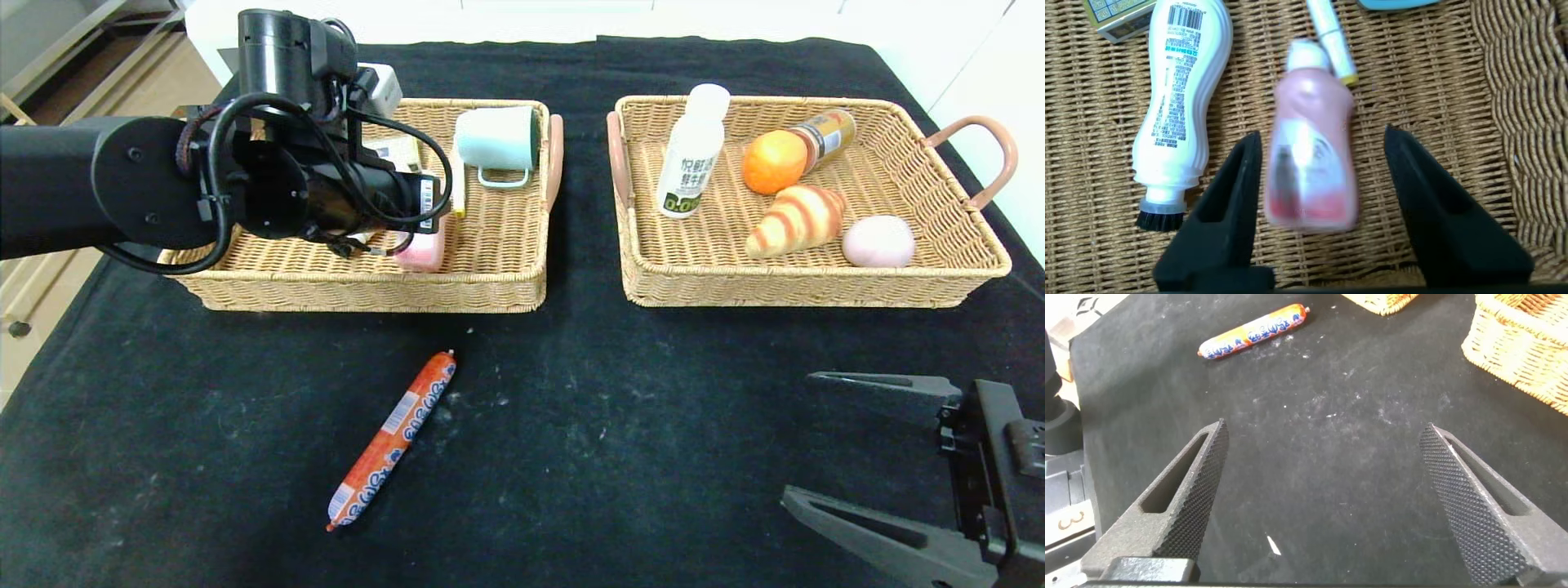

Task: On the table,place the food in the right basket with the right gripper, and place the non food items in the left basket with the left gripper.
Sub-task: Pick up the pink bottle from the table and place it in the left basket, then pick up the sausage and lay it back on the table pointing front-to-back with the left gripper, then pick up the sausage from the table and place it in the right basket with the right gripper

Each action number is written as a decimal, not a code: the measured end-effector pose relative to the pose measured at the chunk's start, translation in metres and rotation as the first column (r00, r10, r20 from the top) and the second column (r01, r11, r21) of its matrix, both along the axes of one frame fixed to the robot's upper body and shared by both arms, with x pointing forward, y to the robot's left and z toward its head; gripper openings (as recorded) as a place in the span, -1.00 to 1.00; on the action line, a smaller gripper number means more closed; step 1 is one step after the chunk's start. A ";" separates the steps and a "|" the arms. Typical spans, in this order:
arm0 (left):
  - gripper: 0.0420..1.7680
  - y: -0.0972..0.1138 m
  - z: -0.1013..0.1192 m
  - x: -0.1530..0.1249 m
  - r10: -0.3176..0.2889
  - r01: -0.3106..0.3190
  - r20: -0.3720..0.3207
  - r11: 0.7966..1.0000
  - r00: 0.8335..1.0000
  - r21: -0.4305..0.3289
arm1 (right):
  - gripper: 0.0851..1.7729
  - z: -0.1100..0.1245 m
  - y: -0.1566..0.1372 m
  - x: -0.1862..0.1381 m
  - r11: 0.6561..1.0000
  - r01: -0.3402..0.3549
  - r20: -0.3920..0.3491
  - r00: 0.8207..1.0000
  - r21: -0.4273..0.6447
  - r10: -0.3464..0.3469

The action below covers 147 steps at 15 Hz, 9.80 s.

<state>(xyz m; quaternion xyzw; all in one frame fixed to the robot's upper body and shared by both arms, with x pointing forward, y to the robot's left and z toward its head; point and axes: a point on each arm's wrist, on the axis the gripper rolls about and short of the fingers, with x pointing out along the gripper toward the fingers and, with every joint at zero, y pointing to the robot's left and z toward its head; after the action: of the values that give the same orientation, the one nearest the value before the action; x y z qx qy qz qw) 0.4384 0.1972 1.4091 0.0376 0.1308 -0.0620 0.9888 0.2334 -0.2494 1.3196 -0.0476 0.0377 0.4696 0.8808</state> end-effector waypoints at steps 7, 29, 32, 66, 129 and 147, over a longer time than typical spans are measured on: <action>0.66 0.000 -0.003 0.001 0.001 -0.001 -0.008 1.000 1.000 0.002 | 0.93 -0.001 0.000 0.000 1.000 0.000 -0.002 1.000 -0.001 0.000; 0.92 0.011 -0.008 -0.100 -0.120 0.165 -0.249 0.972 0.961 0.170 | 0.93 -0.003 0.002 0.000 1.000 -0.012 -0.008 1.000 -0.011 0.012; 0.93 0.010 -0.025 -0.115 -0.133 0.215 -0.355 0.955 0.925 0.204 | 0.93 -0.004 0.002 0.000 1.000 -0.012 -0.010 1.000 -0.013 0.011; -0.59 -0.005 -0.102 -0.107 -0.111 0.272 -0.512 0.929 0.852 0.250 | 0.93 -0.008 0.006 -0.002 0.999 -0.035 -0.025 0.999 -0.023 0.034; 0.44 -0.162 -0.097 -0.087 -0.472 0.357 -0.323 0.864 0.821 -0.355 | 0.93 -0.002 -0.002 0.015 0.998 0.055 -0.007 0.998 -0.026 -0.055; 0.89 -0.052 -0.095 -0.115 -0.539 0.538 0.073 0.842 0.839 0.031 | 0.93 0.003 -0.007 0.014 0.997 0.077 0.019 0.997 -0.013 -0.076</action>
<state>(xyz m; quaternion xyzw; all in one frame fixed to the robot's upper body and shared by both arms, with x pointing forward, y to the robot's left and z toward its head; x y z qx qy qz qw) 0.3238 0.1449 1.3144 0.0798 0.0759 -0.3352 0.9357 0.2473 -0.2563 1.3230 -0.0563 0.0347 0.4348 0.8981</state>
